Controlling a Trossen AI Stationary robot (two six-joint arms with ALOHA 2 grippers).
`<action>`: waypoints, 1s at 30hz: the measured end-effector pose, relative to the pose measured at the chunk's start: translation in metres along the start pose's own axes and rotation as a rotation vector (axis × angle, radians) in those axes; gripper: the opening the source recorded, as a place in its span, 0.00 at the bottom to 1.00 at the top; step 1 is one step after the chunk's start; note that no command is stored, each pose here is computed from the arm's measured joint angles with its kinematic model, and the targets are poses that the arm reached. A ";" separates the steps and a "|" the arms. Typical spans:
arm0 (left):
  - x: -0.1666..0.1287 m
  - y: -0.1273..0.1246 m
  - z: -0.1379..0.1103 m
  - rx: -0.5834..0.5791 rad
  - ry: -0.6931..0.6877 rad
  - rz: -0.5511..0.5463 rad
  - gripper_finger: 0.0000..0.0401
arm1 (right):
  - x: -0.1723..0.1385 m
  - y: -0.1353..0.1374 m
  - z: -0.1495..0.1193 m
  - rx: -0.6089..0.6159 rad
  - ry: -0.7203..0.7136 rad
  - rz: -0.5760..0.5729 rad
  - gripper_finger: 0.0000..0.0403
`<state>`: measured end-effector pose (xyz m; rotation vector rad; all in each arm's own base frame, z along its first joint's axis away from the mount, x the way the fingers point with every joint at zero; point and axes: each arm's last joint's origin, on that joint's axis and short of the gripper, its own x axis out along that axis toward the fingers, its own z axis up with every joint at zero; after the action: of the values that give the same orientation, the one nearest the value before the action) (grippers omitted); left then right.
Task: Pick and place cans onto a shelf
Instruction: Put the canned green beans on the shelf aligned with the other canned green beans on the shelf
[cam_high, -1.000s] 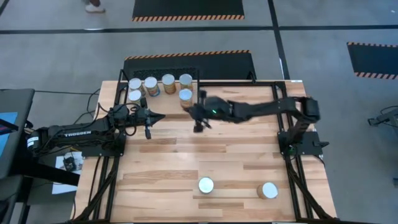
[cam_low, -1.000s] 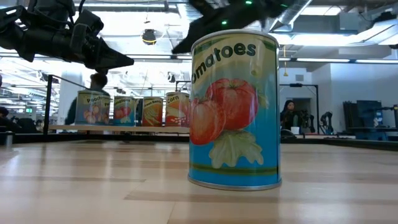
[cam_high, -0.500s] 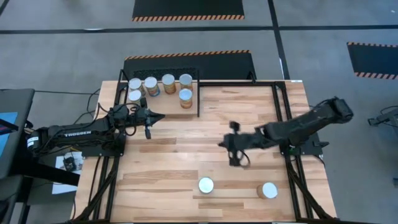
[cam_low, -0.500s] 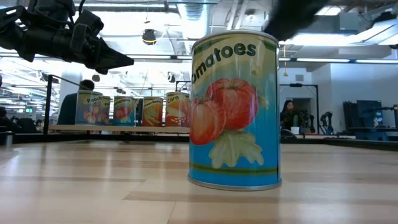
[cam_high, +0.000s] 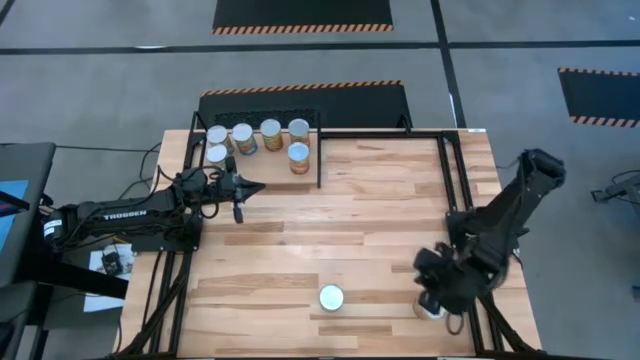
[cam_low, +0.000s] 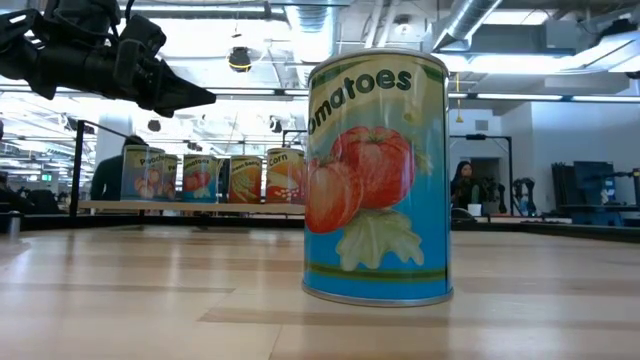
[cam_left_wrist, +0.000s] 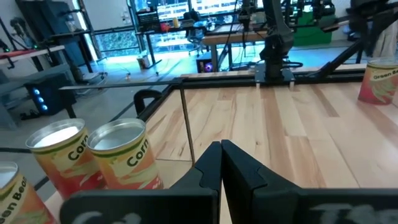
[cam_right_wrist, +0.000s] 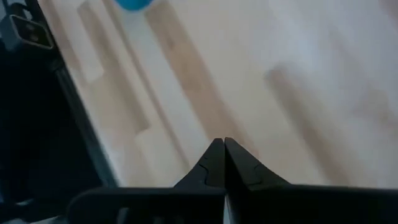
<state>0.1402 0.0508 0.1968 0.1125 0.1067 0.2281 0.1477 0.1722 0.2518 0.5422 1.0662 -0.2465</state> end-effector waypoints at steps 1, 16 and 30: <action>0.000 0.000 0.000 0.000 0.001 0.008 0.00 | -0.002 0.000 -0.006 0.025 0.011 0.000 0.03; 0.000 0.002 0.000 0.001 0.009 0.061 0.00 | -0.010 -0.009 -0.044 0.219 0.252 -0.162 0.40; 0.000 0.002 -0.001 0.012 0.016 0.060 0.00 | 0.016 0.004 -0.044 0.152 0.261 -0.186 0.39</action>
<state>0.1397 0.0525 0.1961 0.1261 0.1211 0.2882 0.1231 0.2000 0.2224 0.6238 1.3615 -0.4313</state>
